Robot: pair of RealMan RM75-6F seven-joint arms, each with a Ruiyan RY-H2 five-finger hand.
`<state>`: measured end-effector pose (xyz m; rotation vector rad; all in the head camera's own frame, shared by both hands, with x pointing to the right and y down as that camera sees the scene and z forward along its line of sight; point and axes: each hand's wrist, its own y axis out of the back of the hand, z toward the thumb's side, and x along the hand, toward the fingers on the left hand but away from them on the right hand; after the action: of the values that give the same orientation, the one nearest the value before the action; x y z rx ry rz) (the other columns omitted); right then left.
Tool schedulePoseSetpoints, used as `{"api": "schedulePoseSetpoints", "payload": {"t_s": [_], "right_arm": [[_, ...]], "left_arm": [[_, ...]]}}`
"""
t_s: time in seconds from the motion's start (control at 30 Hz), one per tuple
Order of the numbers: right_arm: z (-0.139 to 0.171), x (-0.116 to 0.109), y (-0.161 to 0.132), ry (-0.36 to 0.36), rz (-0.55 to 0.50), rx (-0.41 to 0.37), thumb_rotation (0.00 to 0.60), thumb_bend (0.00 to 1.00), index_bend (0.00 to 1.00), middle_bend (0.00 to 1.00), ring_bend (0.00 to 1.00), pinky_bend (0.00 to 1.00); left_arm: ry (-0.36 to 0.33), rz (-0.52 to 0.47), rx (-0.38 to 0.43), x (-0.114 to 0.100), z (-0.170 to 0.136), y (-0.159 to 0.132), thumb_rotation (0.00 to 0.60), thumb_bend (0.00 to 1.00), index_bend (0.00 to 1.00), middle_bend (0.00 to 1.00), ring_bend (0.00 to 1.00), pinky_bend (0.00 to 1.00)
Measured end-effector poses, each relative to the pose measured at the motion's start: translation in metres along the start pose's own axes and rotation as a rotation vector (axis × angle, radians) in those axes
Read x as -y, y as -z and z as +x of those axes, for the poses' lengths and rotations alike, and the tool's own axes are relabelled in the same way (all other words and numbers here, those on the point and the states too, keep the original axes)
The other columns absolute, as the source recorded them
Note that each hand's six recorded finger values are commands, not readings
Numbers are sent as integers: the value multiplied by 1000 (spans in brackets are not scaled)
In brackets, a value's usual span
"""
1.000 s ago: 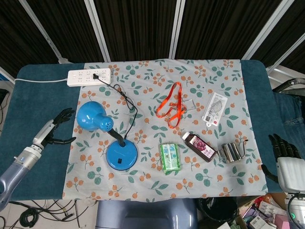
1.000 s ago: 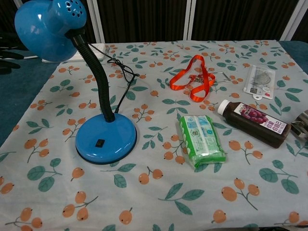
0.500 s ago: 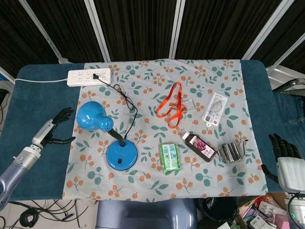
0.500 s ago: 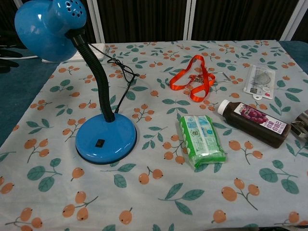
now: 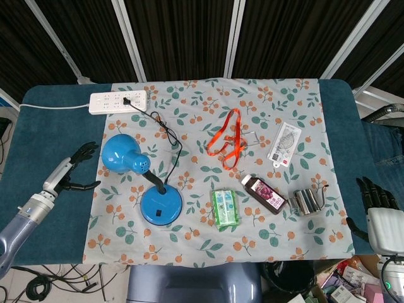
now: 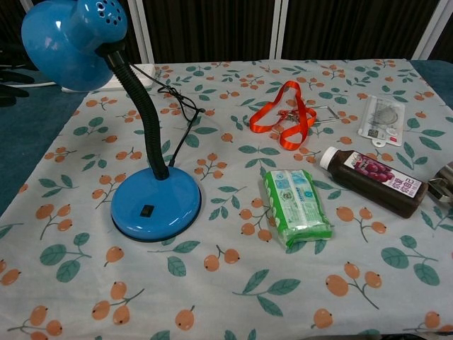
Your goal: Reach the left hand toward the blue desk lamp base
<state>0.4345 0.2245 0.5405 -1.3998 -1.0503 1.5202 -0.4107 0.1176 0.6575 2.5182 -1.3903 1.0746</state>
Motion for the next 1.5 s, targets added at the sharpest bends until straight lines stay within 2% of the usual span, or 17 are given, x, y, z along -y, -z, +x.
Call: {"api": "schedulePoseSetpoints", "payload": {"t_s": [0.2,0.37,0.53,0.6,0.73,0.93,1.07,1.17,1.5], "right_arm": [[0,-1,1,2,-1,3,600,159,4,55,120,161],[1,0,1,0,-3,5,600,160,4,56,120,161],[1,0,0,-1,-2,4,600,160,4,56,120,161],[1,0,0,-1,-1,4,600,160,4,56,120,161],[1,-1,0,0,-2,4,600,160,4,56,120,161],[1,-1,1,3,-2,6,600,162,4,56,121,161],[1,-1,1,2,-3,7,600,162,4,56,120,161],[1,-1,1,1,-2,8,600,163,4,56,121,161],[1,-1,1,3,-4,10,600,162,4,56,120,161]], "left_arm": [[66,71,-21,10,-7,5,600,239,0,90,45,142],[119,195,-38,16,-20,13,600,250,0,96,51,142],[156,376,-42,25,-37,24,600,344,0,134,106,158],[168,448,-39,30,-43,27,600,364,0,164,147,197],[207,604,-24,46,-54,32,600,416,0,271,282,362],[283,756,9,82,-65,31,600,482,3,419,449,541],[300,811,48,103,-63,22,600,543,36,524,557,611],[292,812,82,120,-57,13,600,574,44,583,622,643],[310,810,136,158,-43,-9,600,586,92,661,693,690]]}}
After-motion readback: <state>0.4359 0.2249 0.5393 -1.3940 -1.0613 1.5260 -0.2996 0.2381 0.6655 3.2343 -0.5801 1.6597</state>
